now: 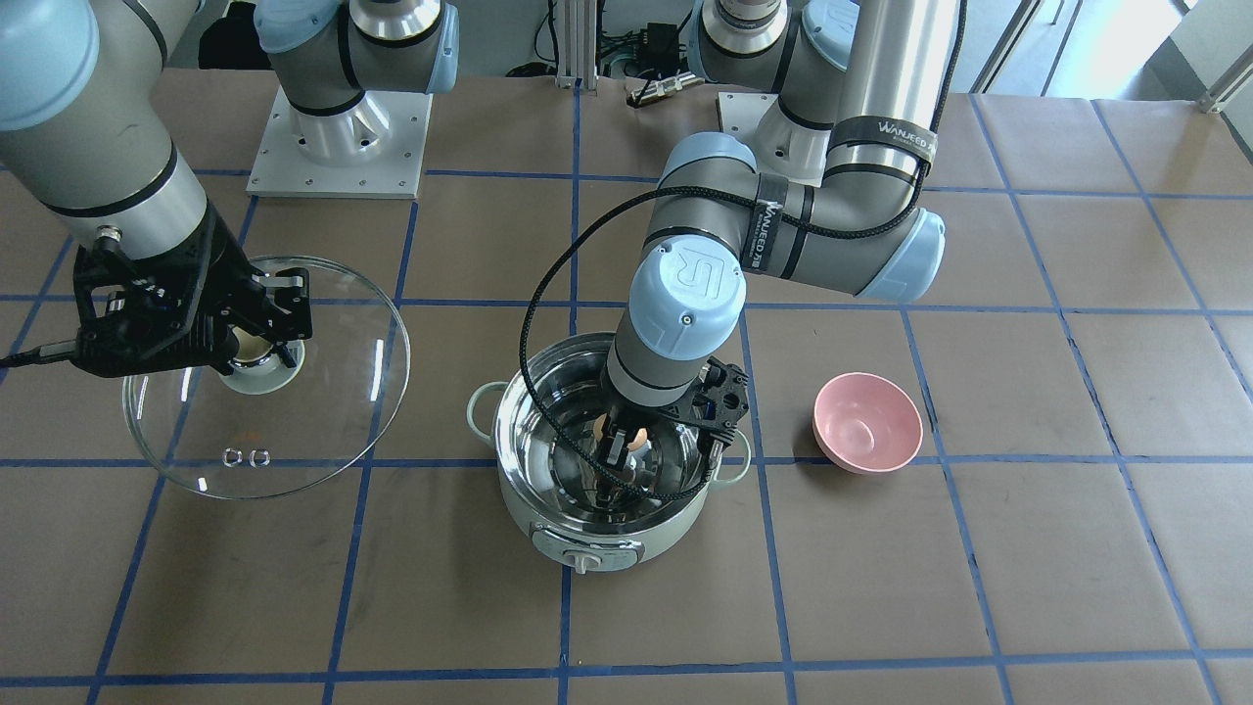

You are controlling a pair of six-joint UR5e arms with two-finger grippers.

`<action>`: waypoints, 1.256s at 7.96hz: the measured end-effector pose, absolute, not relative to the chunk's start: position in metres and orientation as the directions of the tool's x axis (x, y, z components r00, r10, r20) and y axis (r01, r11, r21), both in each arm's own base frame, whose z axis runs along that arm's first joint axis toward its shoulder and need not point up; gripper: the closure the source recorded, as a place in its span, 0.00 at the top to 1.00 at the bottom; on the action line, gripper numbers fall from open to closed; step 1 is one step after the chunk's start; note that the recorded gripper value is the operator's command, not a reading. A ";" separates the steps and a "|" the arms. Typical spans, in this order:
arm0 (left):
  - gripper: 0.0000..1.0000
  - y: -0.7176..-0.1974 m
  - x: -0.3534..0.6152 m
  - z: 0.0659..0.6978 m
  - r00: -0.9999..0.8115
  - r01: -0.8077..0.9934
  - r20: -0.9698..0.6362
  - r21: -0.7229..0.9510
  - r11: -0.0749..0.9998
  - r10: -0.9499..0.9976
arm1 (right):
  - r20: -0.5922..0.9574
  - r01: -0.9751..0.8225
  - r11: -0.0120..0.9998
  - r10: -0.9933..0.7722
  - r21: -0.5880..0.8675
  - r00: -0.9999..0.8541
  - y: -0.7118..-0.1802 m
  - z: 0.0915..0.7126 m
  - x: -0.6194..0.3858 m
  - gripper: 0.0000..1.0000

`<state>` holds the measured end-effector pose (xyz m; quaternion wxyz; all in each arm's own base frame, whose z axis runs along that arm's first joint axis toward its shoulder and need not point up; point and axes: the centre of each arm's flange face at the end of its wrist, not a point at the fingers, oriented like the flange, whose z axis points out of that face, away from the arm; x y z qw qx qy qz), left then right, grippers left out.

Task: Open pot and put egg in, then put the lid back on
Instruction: 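Lower the egg into the pot and open the left gripper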

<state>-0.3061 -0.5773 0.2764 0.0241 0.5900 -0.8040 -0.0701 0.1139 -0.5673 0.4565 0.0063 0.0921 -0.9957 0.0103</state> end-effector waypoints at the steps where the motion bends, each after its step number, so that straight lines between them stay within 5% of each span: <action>1: 0.17 -0.578 -0.310 0.271 -0.300 -0.945 -0.042 0.146 0.291 -0.953 | 0.013 -0.185 0.983 -0.184 -0.018 -0.983 -0.567 0.455 0.114 0.00; 7: 0.27 -0.577 -0.318 0.251 -0.314 -0.942 -0.064 0.150 0.301 -0.947 | 0.010 -0.187 0.982 -0.187 -0.018 -0.982 -0.566 0.456 0.116 0.00; 10: 0.48 -0.575 -0.317 0.246 -0.319 -0.941 -0.074 0.146 0.306 -0.945 | 0.010 -0.189 0.982 -0.188 -0.019 -0.982 -0.566 0.456 0.116 0.00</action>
